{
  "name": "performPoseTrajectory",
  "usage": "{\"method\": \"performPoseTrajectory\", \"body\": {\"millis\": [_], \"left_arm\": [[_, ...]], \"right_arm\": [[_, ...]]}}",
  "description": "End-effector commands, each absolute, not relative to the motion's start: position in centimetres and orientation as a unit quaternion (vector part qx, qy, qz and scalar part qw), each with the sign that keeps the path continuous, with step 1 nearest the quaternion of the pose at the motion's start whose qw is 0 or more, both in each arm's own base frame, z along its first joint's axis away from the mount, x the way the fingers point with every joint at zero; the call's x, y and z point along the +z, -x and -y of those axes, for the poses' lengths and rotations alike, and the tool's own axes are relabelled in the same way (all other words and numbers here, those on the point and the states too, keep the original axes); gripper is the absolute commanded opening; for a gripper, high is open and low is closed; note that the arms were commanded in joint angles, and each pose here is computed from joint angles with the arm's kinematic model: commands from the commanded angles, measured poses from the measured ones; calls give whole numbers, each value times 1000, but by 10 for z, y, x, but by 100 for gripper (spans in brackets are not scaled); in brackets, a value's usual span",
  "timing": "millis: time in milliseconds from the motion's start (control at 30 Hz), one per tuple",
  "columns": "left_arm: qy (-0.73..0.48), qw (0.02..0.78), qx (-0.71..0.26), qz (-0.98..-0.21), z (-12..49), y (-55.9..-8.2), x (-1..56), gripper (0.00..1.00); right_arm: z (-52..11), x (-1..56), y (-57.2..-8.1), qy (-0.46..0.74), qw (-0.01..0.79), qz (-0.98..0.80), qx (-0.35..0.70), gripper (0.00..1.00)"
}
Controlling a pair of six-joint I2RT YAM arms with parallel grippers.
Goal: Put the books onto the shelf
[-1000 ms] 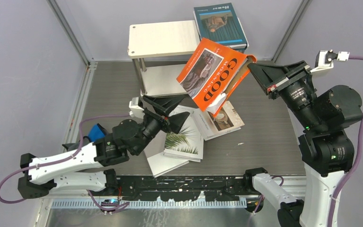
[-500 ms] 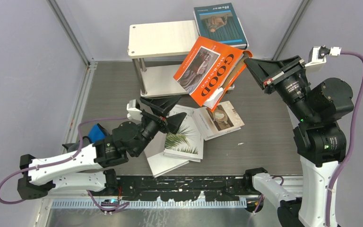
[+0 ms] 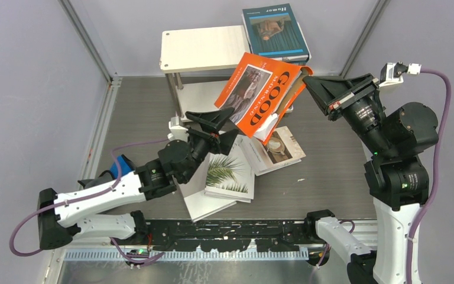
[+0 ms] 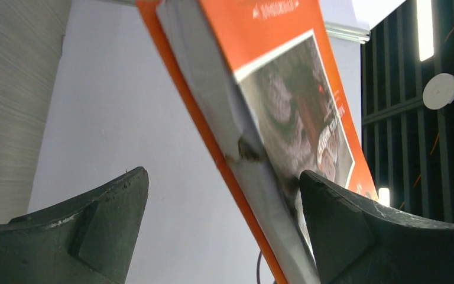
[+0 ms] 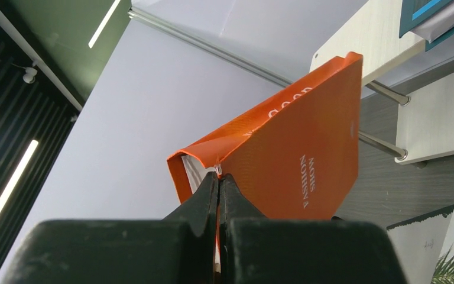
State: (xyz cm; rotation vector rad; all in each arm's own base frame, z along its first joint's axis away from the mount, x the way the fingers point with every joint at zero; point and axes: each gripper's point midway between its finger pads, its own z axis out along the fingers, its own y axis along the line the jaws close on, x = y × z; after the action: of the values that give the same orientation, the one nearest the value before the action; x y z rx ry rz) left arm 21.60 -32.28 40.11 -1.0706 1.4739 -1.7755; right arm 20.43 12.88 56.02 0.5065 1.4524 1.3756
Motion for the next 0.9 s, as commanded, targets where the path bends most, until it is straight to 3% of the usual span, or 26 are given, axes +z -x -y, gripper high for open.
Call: {"method": "performPoseTrajectory", "body": {"millis": [0, 300, 467, 600, 867], "left_arm": [[396, 283, -719, -496, 318, -223, 449, 98], [392, 296, -742, -456, 314, -235, 473, 96], [382, 289, -759, -441, 320, -238, 483, 88], [372, 278, -775, -428, 325, -237, 489, 76], [362, 290, -777, -425, 316, -234, 488, 40]], "right_arm": [[-131, 592, -186, -180, 529, -561, 610, 1], [-134, 577, -191, -193, 508, -563, 623, 1], [-135, 574, -194, -196, 504, -562, 626, 1], [-135, 569, -198, -199, 502, -566, 623, 1], [-134, 558, -206, -204, 507, -574, 610, 1]]}}
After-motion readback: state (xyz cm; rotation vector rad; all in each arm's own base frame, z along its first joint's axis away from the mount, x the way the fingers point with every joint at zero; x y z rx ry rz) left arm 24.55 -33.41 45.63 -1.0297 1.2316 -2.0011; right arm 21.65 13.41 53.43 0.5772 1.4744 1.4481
